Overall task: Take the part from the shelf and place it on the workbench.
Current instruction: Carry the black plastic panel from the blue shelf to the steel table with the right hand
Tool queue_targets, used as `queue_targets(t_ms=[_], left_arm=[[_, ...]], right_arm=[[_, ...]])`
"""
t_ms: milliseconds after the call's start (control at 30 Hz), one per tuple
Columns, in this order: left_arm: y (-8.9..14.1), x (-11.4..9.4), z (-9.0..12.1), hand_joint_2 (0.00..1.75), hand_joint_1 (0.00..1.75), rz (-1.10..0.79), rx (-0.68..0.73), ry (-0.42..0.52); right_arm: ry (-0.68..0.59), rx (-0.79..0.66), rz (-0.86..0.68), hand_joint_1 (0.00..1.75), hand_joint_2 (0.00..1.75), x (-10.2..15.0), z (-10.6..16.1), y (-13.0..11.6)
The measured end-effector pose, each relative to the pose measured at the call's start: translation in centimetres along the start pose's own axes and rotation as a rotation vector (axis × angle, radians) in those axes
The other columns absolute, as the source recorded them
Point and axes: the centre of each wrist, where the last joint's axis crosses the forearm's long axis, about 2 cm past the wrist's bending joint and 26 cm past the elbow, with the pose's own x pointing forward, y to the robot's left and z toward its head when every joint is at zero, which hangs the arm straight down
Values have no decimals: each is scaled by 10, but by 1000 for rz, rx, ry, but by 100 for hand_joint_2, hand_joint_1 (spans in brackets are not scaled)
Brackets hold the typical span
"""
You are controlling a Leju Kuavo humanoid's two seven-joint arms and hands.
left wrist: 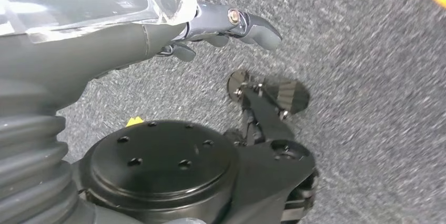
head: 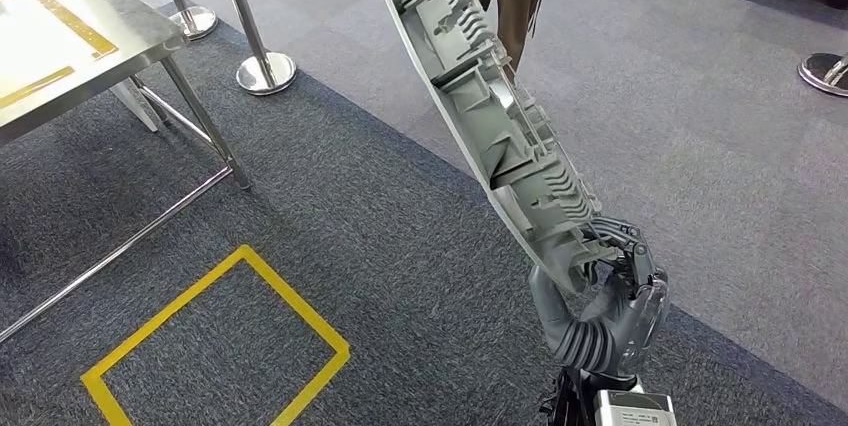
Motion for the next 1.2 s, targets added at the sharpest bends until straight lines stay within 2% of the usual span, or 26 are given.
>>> queue_targets(t_ms=[1200], left_arm=[[-4,-2,1,175,0,-16,-34,-4]], right_arm=[[-4,42,-24,175,175,-4,-4,8]])
